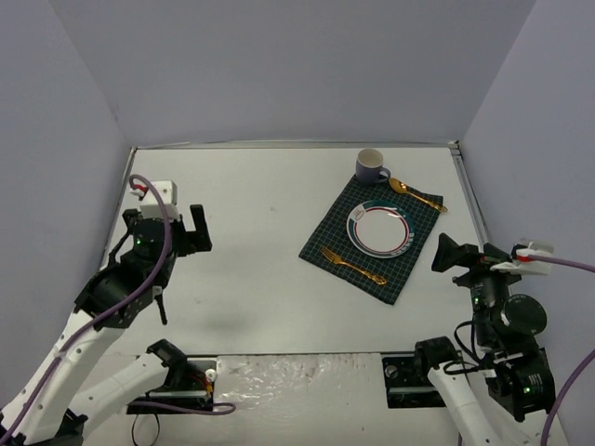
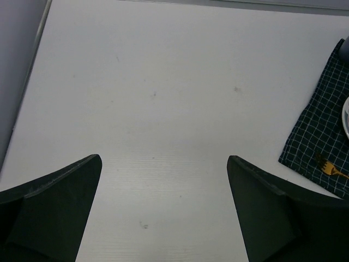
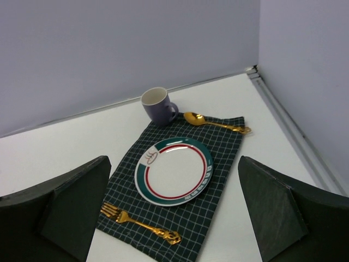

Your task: Set the dinner table for one person

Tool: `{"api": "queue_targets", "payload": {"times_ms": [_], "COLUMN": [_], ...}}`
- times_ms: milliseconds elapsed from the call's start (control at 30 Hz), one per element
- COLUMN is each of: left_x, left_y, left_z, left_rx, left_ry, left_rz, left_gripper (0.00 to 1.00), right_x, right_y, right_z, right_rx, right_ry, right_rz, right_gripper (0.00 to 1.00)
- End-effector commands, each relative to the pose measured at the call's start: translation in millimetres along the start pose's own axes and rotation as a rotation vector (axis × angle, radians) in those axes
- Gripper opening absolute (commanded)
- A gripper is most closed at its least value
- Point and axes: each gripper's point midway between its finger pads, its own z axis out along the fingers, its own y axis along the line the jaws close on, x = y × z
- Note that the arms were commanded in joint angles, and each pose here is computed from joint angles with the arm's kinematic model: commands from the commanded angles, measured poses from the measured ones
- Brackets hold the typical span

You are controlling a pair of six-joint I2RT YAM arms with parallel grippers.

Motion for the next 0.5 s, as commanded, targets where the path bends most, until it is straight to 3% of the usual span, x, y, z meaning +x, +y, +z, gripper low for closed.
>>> {"api": "queue_targets", "payload": {"times_ms": [0,467], "left_x": [-4,35], "left_y": [39,84], "left_z": [-25,-39], "left_rx": [-0.093,-0.233], "left_ry": [-0.067,-0.133], "left_rz": [0.062,0.008], "left_gripper": [0.97,0.97], "right_x": [-48,-40], "right_y": [-19,-37], "right_z": [-19,-36], "right_rx": [0.080,0.123], "right_ry": [-0.166,-0.197], "right_rz": [-0.065,-0.114], "right_gripper": [1.00,1.00]}}
